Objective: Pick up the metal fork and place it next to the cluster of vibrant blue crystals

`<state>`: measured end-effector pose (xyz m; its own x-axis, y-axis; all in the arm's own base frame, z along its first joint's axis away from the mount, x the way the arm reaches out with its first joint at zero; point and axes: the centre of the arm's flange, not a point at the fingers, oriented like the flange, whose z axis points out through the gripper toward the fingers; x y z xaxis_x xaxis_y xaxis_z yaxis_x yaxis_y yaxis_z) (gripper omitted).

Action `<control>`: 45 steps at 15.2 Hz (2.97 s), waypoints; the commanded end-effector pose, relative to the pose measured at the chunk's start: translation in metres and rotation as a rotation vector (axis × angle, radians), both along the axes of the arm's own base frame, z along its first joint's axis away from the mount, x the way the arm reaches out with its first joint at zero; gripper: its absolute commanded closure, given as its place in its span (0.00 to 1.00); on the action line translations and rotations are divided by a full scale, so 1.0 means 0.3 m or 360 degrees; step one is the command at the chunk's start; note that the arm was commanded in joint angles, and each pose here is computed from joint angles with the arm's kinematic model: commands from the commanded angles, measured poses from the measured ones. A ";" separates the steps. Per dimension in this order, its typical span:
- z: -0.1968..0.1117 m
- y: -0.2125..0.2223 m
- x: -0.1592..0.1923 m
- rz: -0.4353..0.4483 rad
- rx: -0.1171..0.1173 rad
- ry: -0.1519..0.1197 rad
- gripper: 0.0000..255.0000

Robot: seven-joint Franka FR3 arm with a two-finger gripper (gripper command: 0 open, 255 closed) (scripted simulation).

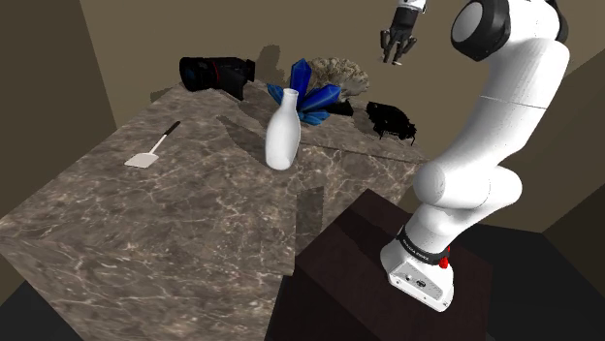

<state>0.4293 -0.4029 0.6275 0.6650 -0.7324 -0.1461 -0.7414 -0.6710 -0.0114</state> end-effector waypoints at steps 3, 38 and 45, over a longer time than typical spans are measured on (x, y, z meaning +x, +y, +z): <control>-0.068 -0.010 0.001 0.0002 -0.0001 -0.0001 1.00; -0.684 -0.010 0.001 0.0002 -0.0001 -0.0001 1.00; -0.807 -0.010 0.001 0.0002 -0.0001 -0.0001 1.00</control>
<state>0.4308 -0.4062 0.3903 0.6657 -0.7318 -0.1460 -0.7408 -0.6716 -0.0116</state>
